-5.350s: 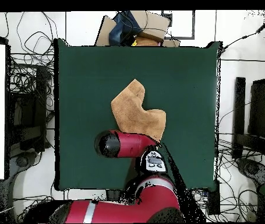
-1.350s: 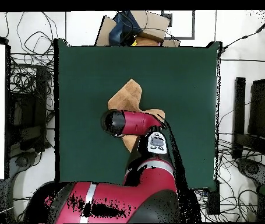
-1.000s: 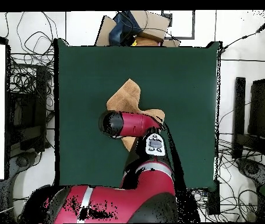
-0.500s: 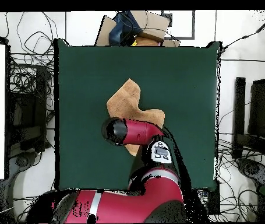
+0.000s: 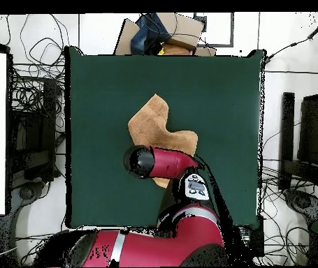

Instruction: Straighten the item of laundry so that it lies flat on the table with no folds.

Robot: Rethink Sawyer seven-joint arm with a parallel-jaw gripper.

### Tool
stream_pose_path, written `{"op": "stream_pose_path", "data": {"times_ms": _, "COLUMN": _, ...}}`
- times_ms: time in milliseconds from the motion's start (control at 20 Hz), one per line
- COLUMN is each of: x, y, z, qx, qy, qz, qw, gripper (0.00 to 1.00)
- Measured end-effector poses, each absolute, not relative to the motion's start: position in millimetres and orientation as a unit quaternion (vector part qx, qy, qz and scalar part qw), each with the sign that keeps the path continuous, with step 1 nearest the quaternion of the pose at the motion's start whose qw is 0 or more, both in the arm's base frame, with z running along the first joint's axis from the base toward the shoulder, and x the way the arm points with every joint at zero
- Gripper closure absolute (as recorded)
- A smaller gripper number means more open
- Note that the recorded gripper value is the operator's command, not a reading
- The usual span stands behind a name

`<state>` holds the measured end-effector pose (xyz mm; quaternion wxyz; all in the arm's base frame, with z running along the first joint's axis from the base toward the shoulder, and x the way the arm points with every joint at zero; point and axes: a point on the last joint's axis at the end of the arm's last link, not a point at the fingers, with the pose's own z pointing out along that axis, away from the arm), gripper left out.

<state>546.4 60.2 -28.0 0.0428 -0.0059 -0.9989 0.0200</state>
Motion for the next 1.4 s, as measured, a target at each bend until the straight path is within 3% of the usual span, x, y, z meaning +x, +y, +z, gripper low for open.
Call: {"op": "stream_pose_path", "data": {"times_ms": 1400, "x": 562.7, "y": 60.5, "z": -49.0, "qx": -0.001, "qy": -0.998, "qz": 0.021, "qw": 0.057, "gripper": 1.0}}
